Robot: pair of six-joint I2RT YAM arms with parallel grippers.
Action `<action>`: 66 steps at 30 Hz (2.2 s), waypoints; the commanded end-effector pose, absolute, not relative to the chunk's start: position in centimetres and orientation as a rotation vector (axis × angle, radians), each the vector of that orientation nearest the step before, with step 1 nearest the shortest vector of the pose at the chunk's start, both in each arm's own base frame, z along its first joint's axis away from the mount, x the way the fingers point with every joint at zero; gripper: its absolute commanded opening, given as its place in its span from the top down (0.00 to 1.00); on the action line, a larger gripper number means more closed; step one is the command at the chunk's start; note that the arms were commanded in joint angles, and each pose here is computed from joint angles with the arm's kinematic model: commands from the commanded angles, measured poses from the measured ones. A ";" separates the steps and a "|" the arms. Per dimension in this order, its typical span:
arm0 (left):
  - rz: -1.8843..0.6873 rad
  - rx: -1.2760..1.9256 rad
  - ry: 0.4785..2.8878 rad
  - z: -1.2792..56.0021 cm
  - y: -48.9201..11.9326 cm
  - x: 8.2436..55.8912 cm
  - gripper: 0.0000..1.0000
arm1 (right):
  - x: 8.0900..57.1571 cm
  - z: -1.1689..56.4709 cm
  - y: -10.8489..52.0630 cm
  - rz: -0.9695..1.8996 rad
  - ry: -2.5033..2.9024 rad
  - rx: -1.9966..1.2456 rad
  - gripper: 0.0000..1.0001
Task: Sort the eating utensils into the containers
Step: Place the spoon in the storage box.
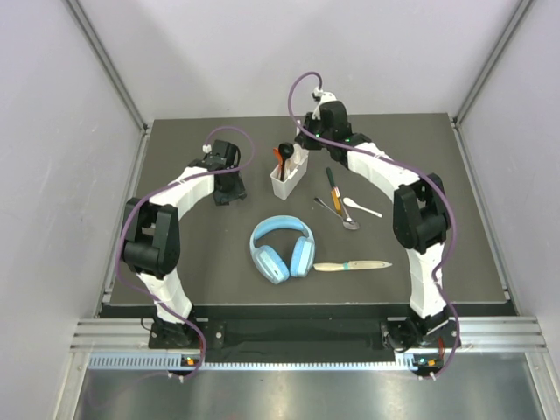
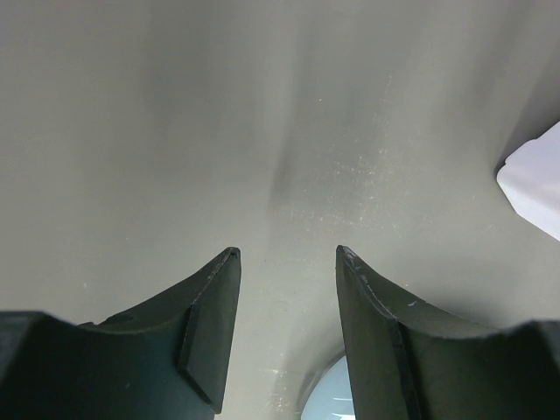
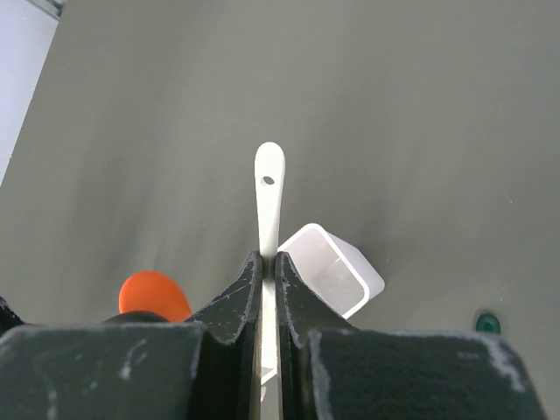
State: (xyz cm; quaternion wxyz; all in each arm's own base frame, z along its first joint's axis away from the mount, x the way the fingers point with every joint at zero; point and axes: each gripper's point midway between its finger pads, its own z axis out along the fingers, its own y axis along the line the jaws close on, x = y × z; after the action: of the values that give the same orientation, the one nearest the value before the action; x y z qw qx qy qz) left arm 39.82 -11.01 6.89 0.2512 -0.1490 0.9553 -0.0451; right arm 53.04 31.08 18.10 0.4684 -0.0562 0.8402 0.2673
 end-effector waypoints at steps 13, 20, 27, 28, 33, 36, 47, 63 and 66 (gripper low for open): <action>-0.106 -0.420 2.599 7.2 -10.6 39.2 0.48 | 51.3 19.7 33.1 0.738 2.004 -0.183 1.00; -0.112 -0.417 2.601 7.1 -10.7 39.3 0.48 | 51.2 21.3 34.1 0.783 1.971 -0.219 0.99; -0.124 -0.410 2.601 7.0 -10.9 39.5 0.48 | 50.1 20.9 33.9 0.798 1.985 -0.240 0.70; -0.123 -0.412 2.602 6.9 -10.9 39.5 0.48 | 50.1 20.9 33.7 0.799 1.983 -0.237 0.68; -0.139 -0.409 2.606 6.7 -11.2 39.5 0.48 | 49.5 21.4 33.2 0.787 1.978 -0.223 0.66; -0.145 -0.410 2.604 6.7 -11.3 39.6 0.48 | 49.4 22.0 32.8 0.776 1.966 -0.212 0.65; -0.137 -0.414 2.597 6.7 -11.1 39.7 0.48 | 48.2 20.8 20.4 0.385 2.155 -0.077 0.63; -0.186 -0.400 2.602 6.8 -12.0 40.7 0.48 | 39.4 8.9 12.2 0.110 2.565 -0.213 0.57; -0.182 -0.399 2.607 6.7 -12.0 40.3 0.48 | 38.8 8.3 12.0 0.097 2.594 -0.241 0.56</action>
State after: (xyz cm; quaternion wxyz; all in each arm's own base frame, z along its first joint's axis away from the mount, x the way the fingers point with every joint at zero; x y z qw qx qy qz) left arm 38.97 -11.43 5.05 0.2198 -0.1457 0.9633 -0.0500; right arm 39.02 12.31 8.41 0.2718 -0.0681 0.9588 0.0466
